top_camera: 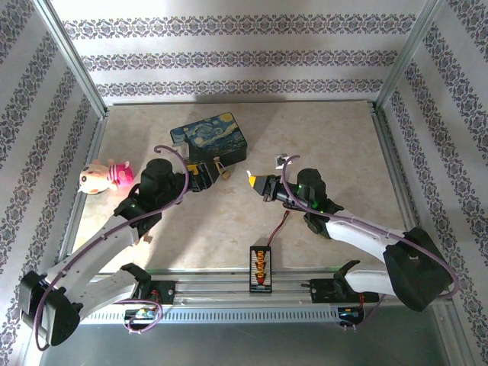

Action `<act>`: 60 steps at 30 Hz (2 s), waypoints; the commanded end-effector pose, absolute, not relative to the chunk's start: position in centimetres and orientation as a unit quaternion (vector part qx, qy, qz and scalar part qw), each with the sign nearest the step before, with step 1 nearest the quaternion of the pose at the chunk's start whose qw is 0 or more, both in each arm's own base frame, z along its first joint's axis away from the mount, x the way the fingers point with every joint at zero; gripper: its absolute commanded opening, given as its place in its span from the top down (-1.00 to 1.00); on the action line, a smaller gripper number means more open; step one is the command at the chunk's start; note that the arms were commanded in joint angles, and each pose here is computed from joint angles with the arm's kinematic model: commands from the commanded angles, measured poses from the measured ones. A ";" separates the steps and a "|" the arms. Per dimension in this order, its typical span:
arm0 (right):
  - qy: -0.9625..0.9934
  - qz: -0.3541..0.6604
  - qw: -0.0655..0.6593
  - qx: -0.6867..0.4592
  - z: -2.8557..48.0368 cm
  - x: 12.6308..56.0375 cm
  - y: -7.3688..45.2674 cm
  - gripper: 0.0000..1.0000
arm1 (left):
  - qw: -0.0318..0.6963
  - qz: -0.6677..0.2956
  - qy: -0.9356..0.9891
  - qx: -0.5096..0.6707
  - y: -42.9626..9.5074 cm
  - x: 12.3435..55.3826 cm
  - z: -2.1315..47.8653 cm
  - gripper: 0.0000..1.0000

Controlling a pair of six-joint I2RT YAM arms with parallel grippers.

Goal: Unlock a padlock with a key

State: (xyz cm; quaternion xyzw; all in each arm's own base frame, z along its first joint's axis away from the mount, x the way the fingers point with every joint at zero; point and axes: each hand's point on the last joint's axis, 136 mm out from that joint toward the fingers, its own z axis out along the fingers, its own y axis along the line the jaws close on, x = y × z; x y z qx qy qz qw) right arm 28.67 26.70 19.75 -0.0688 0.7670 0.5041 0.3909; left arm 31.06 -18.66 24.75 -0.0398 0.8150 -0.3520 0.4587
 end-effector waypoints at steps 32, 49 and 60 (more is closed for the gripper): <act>0.887 0.381 0.261 -0.004 9.4 29.1 24.1 1.00 | 0.328 0.019 0.923 -0.202 -20.6 40.9 5.8 -0.91; 0.888 0.386 0.251 -0.005 9.0 29.5 24.5 1.00 | 0.351 0.112 0.908 -0.198 -19.4 43.1 4.5 -0.80; 0.886 0.391 0.250 -0.008 9.1 29.6 24.7 1.00 | 0.346 0.137 0.910 -0.183 -18.7 42.8 4.0 -0.48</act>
